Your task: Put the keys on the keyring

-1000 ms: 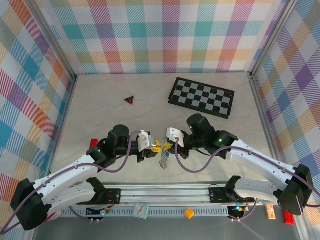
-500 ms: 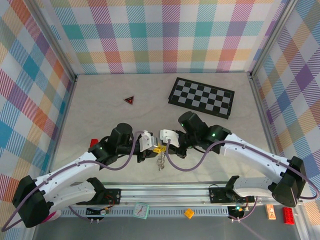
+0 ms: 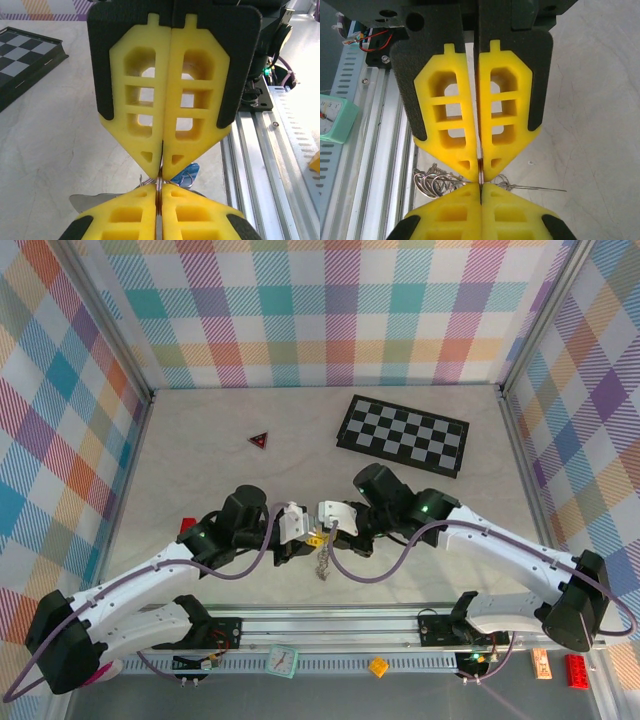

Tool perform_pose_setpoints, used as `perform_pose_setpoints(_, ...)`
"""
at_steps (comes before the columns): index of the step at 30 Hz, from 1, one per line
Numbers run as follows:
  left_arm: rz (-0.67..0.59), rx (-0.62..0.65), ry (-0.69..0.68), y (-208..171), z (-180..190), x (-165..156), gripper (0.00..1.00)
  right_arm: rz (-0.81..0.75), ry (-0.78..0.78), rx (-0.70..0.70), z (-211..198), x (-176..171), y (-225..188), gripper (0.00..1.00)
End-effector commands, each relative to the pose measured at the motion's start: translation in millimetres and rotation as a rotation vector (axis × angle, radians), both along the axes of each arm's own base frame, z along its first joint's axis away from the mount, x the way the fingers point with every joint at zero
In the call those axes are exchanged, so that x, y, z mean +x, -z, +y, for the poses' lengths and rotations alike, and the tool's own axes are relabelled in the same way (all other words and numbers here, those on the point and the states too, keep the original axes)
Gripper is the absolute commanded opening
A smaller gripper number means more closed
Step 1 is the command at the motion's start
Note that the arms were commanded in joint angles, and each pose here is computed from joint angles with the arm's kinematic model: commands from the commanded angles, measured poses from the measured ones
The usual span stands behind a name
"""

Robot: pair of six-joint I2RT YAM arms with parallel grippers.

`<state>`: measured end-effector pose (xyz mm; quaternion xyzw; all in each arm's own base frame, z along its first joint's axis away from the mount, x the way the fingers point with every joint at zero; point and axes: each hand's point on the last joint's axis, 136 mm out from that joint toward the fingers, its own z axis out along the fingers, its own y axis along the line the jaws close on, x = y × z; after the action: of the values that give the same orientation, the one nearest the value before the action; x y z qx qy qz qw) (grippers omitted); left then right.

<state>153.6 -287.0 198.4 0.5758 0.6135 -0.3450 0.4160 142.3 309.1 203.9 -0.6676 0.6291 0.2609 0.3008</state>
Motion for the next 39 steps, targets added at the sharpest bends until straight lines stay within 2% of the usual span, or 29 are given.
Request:
perform_pose_setpoints(1, -0.031, -0.031, 0.031, -16, -7, -1, 0.09, -0.006, -0.06, 0.072, 11, -9, -21, 0.0)
perform_pose_setpoints(7, -0.04, -0.041, 0.038, -18, -6, -3, 0.0, -0.008, -0.034, 0.104, 10, -8, -23, 0.0)
perform_pose_setpoints(12, -0.064, -0.072, 0.02, -20, -4, -2, 0.0, -0.029, 0.069, 0.187, -1, 1, -24, 0.26)
perform_pose_setpoints(16, -0.066, -0.105, 0.005, -22, -4, -3, 0.0, -0.041, 0.147, 0.229, -9, 5, -15, 0.31)
perform_pose_setpoints(27, -0.038, -0.202, -0.035, -23, -4, -1, 0.0, 0.033, 0.145, 0.222, -10, -3, 6, 0.32)
perform_pose_setpoints(39, -0.031, -0.207, -0.033, -20, -4, -3, 0.0, 0.009, 0.183, 0.176, -12, 7, 19, 0.31)
